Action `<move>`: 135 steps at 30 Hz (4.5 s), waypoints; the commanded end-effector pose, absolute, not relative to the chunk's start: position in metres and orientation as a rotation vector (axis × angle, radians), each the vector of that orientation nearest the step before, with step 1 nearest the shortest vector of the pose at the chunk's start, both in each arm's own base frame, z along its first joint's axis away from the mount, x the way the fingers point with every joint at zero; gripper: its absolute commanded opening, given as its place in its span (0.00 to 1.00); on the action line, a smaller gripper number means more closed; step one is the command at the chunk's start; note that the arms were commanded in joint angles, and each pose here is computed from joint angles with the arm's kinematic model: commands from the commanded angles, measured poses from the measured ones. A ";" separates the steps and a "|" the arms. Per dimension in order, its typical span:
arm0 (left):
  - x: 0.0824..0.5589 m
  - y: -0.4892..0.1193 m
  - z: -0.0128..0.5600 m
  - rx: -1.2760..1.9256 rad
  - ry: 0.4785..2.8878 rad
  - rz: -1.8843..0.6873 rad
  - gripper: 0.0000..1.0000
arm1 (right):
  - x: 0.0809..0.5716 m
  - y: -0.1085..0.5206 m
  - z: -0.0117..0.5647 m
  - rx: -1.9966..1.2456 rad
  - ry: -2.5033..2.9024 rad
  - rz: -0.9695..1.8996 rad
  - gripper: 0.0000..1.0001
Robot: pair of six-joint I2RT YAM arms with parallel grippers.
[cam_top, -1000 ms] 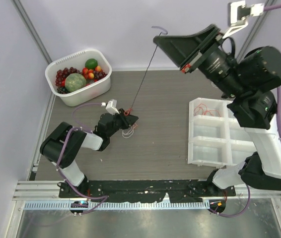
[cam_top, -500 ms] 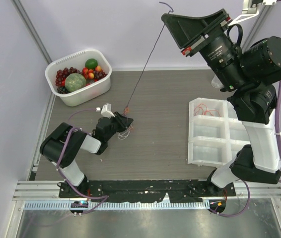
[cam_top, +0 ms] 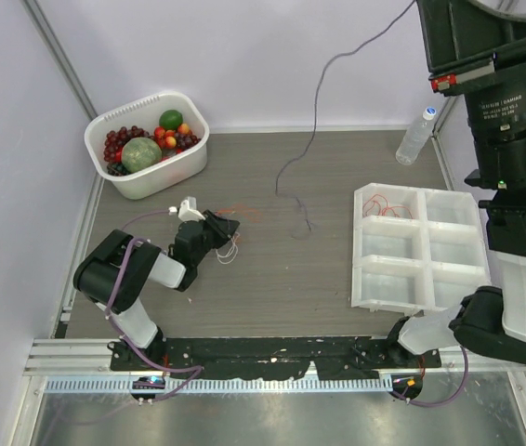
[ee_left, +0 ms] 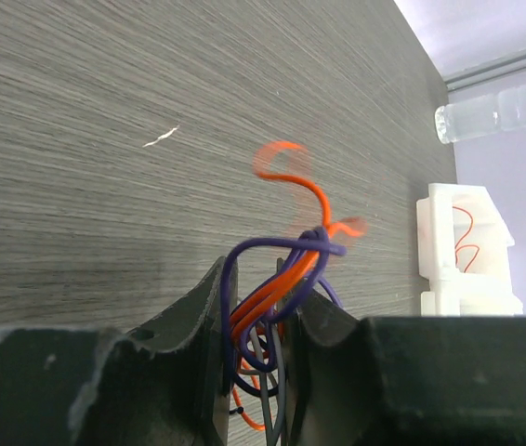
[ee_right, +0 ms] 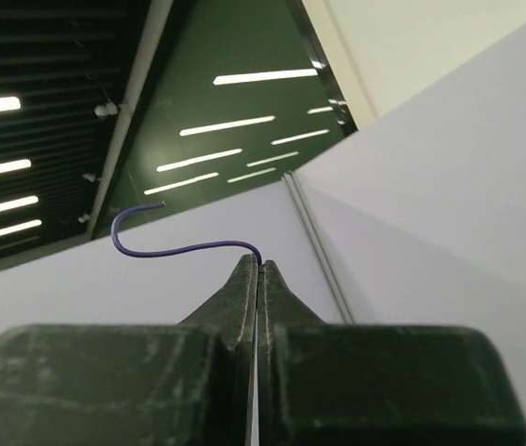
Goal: Untangle the cables
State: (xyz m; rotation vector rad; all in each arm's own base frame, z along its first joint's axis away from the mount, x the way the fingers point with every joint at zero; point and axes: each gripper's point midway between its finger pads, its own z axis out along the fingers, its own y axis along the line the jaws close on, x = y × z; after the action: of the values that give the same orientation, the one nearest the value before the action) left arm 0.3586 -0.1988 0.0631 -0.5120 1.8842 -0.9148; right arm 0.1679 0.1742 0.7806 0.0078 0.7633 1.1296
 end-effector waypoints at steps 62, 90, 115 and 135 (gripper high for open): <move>0.223 -0.186 0.117 -0.126 1.806 -1.133 0.83 | 0.255 0.234 0.051 0.004 2.356 0.303 0.57; 0.222 -0.188 0.110 -0.122 1.832 -1.122 0.83 | 0.266 0.274 0.054 0.133 2.264 0.526 0.61; 0.223 -0.186 0.113 -0.132 1.820 -1.119 0.83 | 0.261 0.266 0.047 0.030 2.278 -0.025 0.01; 0.224 -0.184 0.108 -0.157 1.843 -1.106 0.95 | 0.348 0.108 0.285 0.452 1.728 0.356 0.01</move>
State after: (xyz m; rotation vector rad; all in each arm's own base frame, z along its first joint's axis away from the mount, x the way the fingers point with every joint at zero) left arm 0.2290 -0.1879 0.1238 -0.1450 1.8193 -1.1227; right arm 0.3279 0.1338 0.2324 0.4423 1.8465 0.3387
